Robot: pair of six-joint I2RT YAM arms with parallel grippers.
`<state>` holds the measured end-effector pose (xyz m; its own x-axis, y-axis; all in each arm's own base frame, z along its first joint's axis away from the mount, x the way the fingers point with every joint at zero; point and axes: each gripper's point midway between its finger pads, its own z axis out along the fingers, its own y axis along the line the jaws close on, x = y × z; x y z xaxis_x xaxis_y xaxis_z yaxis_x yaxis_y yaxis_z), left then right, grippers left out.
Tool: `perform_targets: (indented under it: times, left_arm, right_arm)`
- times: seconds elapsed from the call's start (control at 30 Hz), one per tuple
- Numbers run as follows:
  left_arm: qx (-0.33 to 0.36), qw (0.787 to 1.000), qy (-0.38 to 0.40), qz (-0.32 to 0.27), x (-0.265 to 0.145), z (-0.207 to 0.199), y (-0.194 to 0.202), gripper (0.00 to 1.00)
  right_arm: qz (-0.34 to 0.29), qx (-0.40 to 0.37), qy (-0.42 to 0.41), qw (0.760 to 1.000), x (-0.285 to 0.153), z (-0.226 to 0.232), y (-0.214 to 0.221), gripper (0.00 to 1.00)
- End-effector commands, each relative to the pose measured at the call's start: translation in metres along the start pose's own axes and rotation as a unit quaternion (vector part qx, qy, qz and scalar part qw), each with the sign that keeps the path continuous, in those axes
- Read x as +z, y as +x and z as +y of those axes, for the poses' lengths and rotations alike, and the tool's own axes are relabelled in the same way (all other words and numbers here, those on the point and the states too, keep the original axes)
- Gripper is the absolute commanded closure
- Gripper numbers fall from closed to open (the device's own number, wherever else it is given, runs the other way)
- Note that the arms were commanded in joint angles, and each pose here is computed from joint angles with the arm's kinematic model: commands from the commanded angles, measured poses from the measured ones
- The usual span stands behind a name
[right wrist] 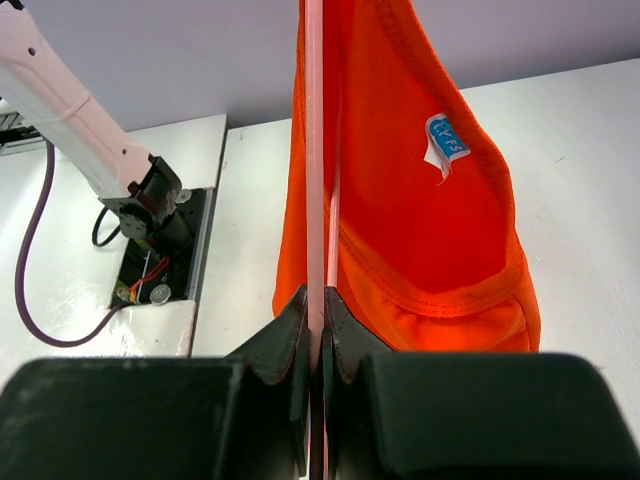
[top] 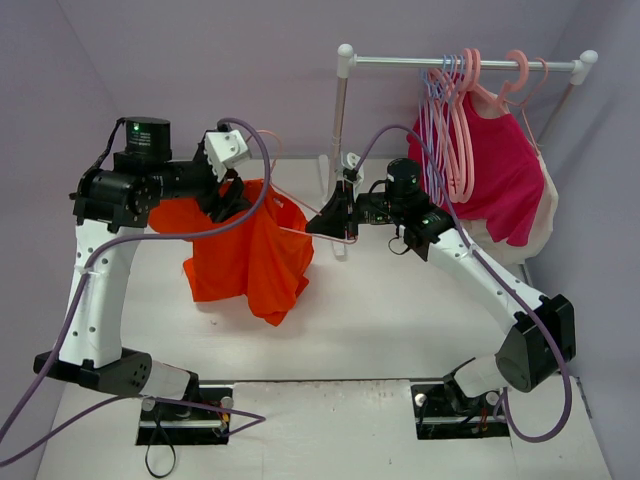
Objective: Place the t-shirt on the hanger
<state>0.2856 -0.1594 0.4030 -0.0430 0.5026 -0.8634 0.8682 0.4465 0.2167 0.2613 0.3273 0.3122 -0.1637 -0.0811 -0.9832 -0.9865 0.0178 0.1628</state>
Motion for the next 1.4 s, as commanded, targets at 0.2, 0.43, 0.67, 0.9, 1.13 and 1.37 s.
perform_targets:
  times: [0.2,0.43,0.67,0.9,1.13,1.37]
  left_arm:
    - [0.001,0.997,0.066,-0.029,0.009,-0.018,0.003,0.63]
    - [0.028,0.996,0.069,-0.041,0.001,-0.026,-0.001,1.0]
    - [0.056,0.998,0.021,-0.023,-0.018,-0.027,0.006,1.0]
    - [0.043,0.997,-0.064,-0.027,-0.032,-0.022,0.02,1.0]
    - [0.031,0.995,-0.08,-0.053,-0.04,-0.037,0.025,1.0]
    - [0.023,0.995,-0.064,-0.079,-0.035,-0.041,0.017,1.0]
  right_arm:
    - [-0.041,-0.075,-0.035,0.996,0.001,0.021,-0.039,1.0]
    - [-0.038,-0.069,-0.027,0.997,0.003,0.015,-0.036,1.0]
    - [-0.046,-0.019,0.048,0.998,-0.012,-0.007,-0.035,0.66]
    - [-0.076,0.041,0.15,0.985,-0.036,-0.025,-0.043,0.43]
    - [-0.097,0.107,0.19,0.971,-0.03,-0.035,-0.047,0.58]
    - [-0.06,0.156,0.16,0.973,0.032,-0.015,-0.015,0.58]
